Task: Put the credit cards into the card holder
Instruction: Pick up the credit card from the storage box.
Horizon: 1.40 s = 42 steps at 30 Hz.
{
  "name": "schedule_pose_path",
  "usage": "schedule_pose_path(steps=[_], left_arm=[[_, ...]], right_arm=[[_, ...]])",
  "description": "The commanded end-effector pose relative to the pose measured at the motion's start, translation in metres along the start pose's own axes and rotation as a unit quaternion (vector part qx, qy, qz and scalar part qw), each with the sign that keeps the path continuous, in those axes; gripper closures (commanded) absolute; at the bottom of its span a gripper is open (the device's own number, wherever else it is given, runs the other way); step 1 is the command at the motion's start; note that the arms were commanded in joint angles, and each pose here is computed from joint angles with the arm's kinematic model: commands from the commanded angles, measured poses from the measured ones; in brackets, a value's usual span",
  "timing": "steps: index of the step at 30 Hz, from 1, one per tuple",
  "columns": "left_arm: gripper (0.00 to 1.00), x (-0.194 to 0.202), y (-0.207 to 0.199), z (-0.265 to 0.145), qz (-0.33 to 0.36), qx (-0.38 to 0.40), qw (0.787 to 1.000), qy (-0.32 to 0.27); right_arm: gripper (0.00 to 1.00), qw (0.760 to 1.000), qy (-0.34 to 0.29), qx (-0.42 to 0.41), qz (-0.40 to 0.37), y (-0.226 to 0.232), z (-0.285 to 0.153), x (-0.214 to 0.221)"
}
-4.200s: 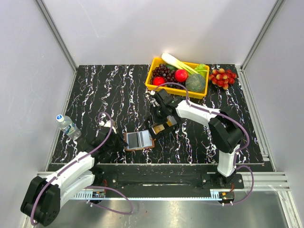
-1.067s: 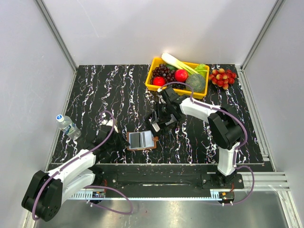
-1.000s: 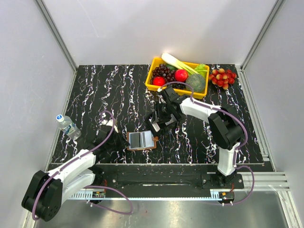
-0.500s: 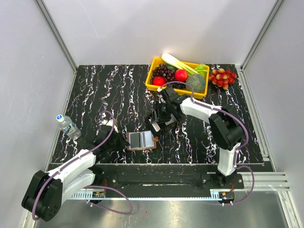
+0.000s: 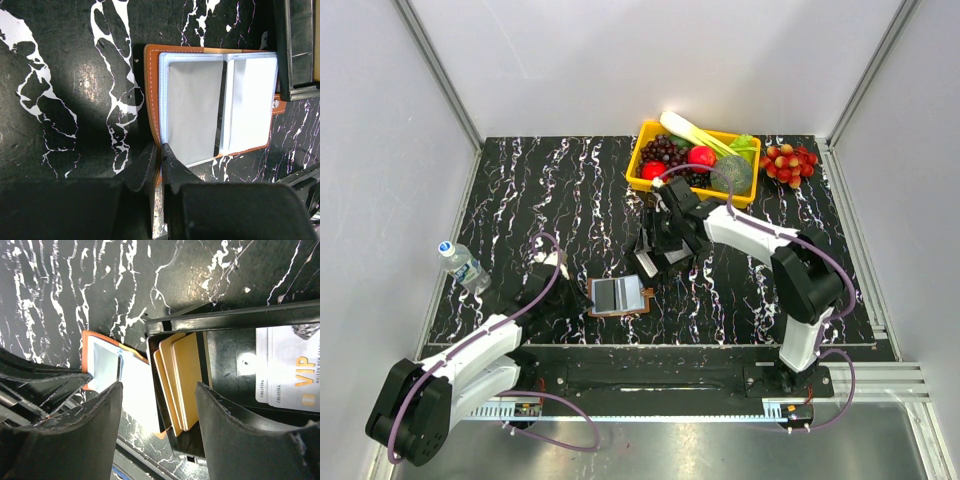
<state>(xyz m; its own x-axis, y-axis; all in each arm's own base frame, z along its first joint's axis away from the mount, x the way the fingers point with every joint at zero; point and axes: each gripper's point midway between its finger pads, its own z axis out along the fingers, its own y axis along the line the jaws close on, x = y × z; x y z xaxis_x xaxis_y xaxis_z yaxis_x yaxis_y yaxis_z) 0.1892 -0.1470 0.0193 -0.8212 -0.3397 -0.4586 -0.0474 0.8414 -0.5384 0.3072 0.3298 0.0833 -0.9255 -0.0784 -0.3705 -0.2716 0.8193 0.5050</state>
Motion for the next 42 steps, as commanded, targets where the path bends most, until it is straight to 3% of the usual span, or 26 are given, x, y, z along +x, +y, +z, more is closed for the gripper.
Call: schedule_pose_path(steps=[1, 4, 7, 10, 18, 35, 41, 42], left_arm=[[0.92, -0.011, -0.015, -0.002, 0.012, 0.025, 1.000, -0.010], [0.92, -0.012, -0.016, -0.002, 0.012, 0.026, 1.000, -0.011], [0.92, -0.011, -0.015, -0.002, 0.011, 0.026, 1.000, -0.010], [0.92, -0.011, -0.017, -0.002, 0.011, 0.030, 0.999, -0.011], [0.92, -0.008, -0.014, -0.002, 0.011, 0.029, 0.999, -0.009], [0.92, -0.008, -0.014, -0.002, 0.013, 0.029, 0.999, -0.008], [0.92, -0.007, -0.013, -0.002, 0.013, 0.027, 1.000, -0.007], [0.92, -0.008, -0.013, -0.002, 0.013, 0.027, 1.000, -0.008]], right_arm=[[0.34, 0.995, -0.093, 0.002, -0.047, 0.023, -0.042, -0.041], [0.42, 0.991, -0.107, 0.019, -0.077, 0.029, -0.054, -0.042], [0.56, 0.986, -0.098, 0.056, -0.120, 0.036, -0.058, -0.031], [0.61, 0.980, -0.090, 0.103, -0.144, 0.034, -0.056, -0.020], [0.62, 0.965, -0.064, 0.175, -0.184, 0.023, -0.046, 0.002], [0.65, 0.962, -0.033, 0.185, -0.200, 0.019, -0.027, 0.012], [0.73, 0.961, -0.026, 0.184, -0.206, 0.021, -0.020, 0.012], [0.80, 0.961, -0.025, 0.185, -0.206, 0.020, -0.019, 0.013]])
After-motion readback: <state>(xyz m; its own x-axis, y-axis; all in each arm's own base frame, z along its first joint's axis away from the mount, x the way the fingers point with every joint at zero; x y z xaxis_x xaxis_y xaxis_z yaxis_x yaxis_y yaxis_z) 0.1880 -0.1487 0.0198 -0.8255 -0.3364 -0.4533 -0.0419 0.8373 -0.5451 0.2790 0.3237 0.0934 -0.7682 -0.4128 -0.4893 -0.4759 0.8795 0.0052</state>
